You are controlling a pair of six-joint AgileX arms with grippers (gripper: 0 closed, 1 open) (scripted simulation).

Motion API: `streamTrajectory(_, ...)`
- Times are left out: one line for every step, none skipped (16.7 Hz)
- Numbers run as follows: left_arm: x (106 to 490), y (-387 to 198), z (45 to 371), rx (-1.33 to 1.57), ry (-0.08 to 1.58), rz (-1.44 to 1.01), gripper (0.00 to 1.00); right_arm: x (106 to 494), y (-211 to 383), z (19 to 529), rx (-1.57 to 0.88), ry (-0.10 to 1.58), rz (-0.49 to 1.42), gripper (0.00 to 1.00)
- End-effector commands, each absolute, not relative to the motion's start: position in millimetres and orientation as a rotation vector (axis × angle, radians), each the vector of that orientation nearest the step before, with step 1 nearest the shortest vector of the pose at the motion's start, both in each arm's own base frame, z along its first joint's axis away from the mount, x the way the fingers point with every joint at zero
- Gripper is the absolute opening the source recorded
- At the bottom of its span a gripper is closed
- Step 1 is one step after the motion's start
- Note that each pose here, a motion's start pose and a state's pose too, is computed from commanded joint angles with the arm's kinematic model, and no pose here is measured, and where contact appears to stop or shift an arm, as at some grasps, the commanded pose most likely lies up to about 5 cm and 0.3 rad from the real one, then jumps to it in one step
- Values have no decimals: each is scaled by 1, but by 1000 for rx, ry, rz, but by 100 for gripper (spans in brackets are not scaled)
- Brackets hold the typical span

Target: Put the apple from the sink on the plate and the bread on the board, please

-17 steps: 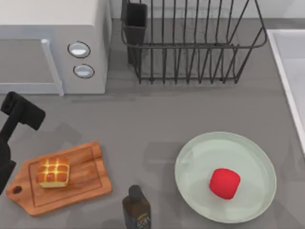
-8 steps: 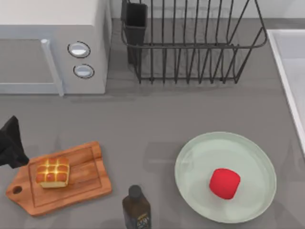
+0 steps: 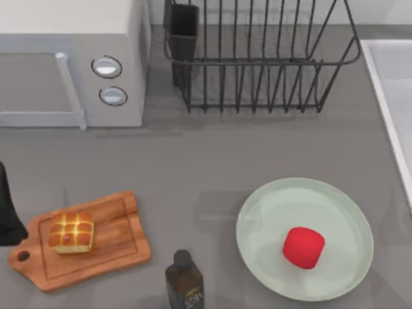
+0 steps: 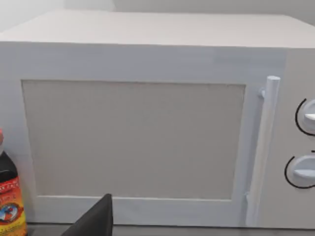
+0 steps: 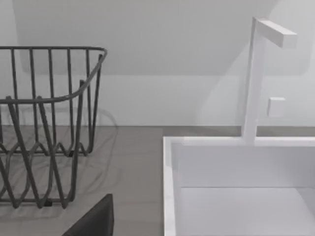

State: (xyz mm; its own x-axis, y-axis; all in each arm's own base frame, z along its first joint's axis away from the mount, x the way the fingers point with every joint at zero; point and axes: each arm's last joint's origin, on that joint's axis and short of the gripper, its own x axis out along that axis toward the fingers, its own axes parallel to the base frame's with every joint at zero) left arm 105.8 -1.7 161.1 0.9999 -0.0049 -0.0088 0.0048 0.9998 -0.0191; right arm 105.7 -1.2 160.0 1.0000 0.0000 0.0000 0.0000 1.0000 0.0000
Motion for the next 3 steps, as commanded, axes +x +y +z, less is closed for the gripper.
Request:
streamTrajectory(106, -1, 160, -5, 2, -1, 100, 106, -1, 160, 0, 0, 0, 100)
streamTrajectory(106, -1, 160, 0, 0, 0, 100, 106, -1, 160, 0, 0, 0, 100)
streamTrajectory(106, -1, 160, 0, 0, 0, 100, 106, -1, 160, 0, 0, 0, 100)
